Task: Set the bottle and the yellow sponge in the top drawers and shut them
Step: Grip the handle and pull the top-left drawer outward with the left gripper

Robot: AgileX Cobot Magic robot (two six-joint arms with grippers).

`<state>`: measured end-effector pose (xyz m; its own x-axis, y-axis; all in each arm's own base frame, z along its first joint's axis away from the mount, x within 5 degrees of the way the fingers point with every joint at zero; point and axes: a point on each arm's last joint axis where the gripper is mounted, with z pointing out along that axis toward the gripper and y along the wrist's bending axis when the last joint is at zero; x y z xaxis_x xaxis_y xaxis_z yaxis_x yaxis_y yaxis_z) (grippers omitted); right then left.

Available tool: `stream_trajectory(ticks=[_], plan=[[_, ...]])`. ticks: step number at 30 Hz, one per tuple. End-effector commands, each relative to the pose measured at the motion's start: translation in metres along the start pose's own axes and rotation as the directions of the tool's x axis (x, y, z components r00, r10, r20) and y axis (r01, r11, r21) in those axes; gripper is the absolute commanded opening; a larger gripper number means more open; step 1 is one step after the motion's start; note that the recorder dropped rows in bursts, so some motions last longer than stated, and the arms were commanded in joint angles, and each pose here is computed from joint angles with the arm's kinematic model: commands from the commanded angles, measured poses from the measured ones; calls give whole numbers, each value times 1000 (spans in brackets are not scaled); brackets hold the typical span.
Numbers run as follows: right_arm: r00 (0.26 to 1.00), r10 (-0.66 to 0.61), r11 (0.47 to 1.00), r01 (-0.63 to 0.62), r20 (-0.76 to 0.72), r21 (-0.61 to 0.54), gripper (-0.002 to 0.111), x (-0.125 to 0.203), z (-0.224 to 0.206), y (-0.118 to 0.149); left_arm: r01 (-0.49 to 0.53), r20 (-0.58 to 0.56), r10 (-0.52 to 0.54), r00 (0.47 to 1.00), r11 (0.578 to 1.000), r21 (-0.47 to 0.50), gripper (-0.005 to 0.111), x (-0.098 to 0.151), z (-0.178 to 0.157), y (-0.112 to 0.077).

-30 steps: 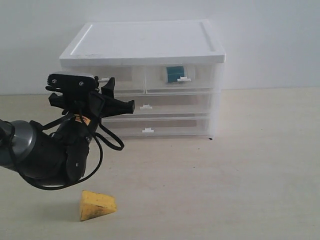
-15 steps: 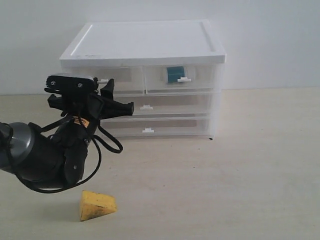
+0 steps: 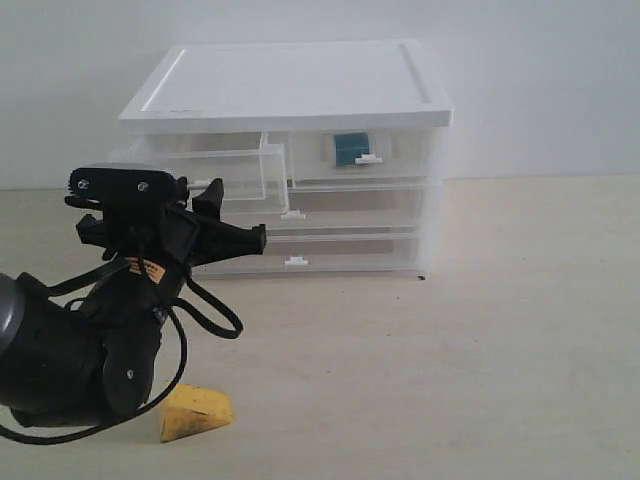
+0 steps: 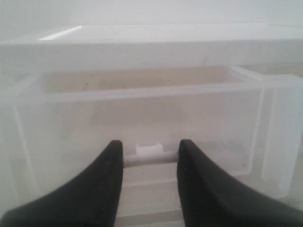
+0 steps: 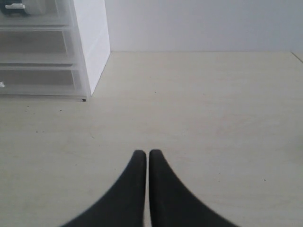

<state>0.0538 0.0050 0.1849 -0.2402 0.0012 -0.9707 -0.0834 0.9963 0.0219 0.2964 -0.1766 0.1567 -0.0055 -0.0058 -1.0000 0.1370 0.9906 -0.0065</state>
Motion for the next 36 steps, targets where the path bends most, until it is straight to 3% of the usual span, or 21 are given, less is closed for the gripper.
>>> stream_trajectory(ticks=[1, 7, 20, 28, 31, 33, 36], plan=[[1000, -2, 1000, 2, 7, 3, 0, 1, 0, 0, 2, 34, -1, 999, 1000, -14, 4, -12, -16, -6], [1000, -2, 1000, 2, 7, 3, 0, 1, 0, 0, -20, 10, 20, 1000, 1000, 21, 4, -12, -37, -13], [1000, -2, 1000, 2, 7, 3, 0, 1, 0, 0, -27, -67, 28, 997, 1000, 15, 4, -3, -73, -8], [1000, -2, 1000, 2, 7, 3, 0, 1, 0, 0, -16, -64, 17, 998, 1000, 14, 5, -7, -78, -7], [1000, -2, 1000, 2, 7, 3, 0, 1, 0, 0, -16, -62, 17, 998, 1000, 17, 20, -7, -79, -7], [1000, -2, 1000, 2, 7, 3, 0, 1, 0, 0, -22, -60, 24, 998, 999, 25, 47, -7, -79, -8], [1000, -2, 1000, 2, 7, 3, 0, 1, 0, 0, -24, -71, 25, 997, 999, 23, 73, -7, -79, -8]])
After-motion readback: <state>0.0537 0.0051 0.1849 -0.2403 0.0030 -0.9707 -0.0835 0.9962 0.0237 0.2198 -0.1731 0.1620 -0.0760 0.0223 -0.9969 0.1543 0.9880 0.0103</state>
